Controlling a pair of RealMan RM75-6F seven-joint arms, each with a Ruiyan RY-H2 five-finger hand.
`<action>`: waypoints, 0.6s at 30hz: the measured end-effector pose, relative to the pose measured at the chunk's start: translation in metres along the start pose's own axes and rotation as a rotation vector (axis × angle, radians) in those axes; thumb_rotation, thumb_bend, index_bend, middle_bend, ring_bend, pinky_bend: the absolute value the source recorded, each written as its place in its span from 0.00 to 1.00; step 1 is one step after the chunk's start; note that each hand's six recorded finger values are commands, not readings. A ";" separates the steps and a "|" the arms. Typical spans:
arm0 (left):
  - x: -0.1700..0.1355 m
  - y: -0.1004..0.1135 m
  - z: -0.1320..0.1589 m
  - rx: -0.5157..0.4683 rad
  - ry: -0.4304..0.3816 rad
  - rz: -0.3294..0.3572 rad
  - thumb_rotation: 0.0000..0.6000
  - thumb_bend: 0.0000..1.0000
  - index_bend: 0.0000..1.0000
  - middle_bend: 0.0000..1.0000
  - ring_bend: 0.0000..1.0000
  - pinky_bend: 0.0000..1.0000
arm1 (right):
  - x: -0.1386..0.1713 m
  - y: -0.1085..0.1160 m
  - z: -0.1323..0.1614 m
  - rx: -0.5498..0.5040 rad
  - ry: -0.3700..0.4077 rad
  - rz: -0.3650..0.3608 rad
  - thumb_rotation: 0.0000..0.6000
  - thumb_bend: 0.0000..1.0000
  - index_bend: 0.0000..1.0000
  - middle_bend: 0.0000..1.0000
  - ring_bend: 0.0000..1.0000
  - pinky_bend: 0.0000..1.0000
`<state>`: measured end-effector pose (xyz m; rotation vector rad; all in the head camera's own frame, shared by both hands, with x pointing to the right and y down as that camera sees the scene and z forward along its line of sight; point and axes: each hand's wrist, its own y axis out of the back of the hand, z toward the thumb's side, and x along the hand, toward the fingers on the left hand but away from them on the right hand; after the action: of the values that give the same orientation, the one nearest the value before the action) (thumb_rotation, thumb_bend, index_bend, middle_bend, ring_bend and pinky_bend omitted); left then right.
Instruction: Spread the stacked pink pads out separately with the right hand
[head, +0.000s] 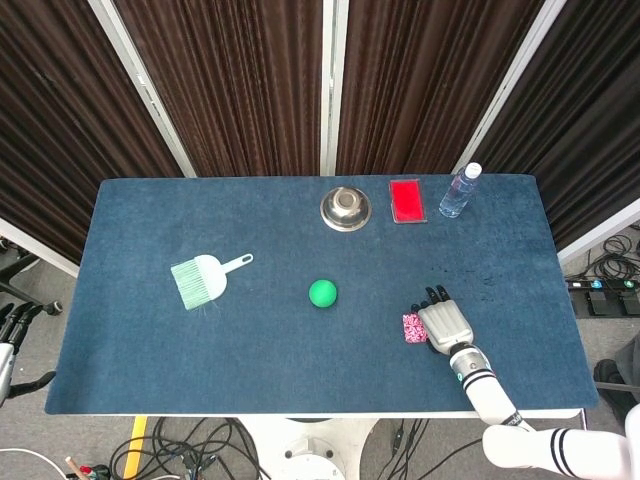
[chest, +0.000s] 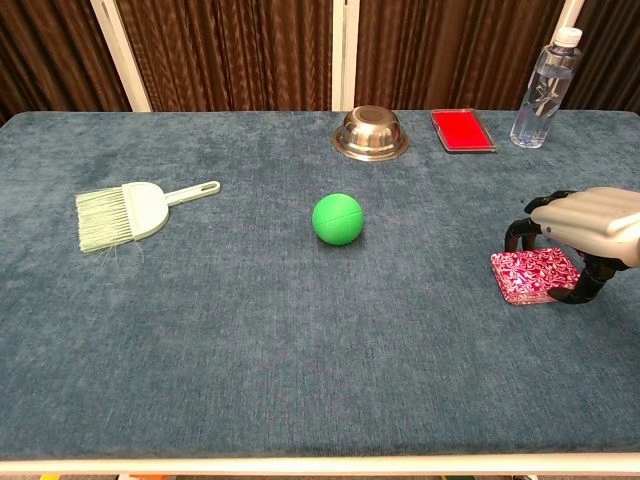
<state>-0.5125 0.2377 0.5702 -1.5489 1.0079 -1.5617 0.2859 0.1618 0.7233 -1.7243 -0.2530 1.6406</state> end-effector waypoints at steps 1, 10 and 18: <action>0.000 0.000 0.000 0.000 0.001 -0.001 1.00 0.00 0.11 0.07 0.01 0.20 | 0.000 0.000 0.000 0.001 -0.001 0.000 1.00 0.27 0.30 0.31 0.02 0.00; 0.000 0.000 0.000 -0.002 -0.001 0.000 1.00 0.00 0.11 0.07 0.01 0.20 | 0.000 0.001 0.000 -0.004 -0.003 -0.010 1.00 0.28 0.32 0.33 0.03 0.00; 0.000 0.000 -0.001 -0.007 0.002 -0.002 1.00 0.00 0.11 0.07 0.01 0.20 | 0.000 0.006 0.000 -0.025 0.002 -0.032 1.00 0.28 0.33 0.34 0.05 0.00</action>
<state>-0.5131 0.2376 0.5705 -1.5535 1.0138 -1.5626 0.2840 0.1574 0.7194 -1.7318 -0.2991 1.6187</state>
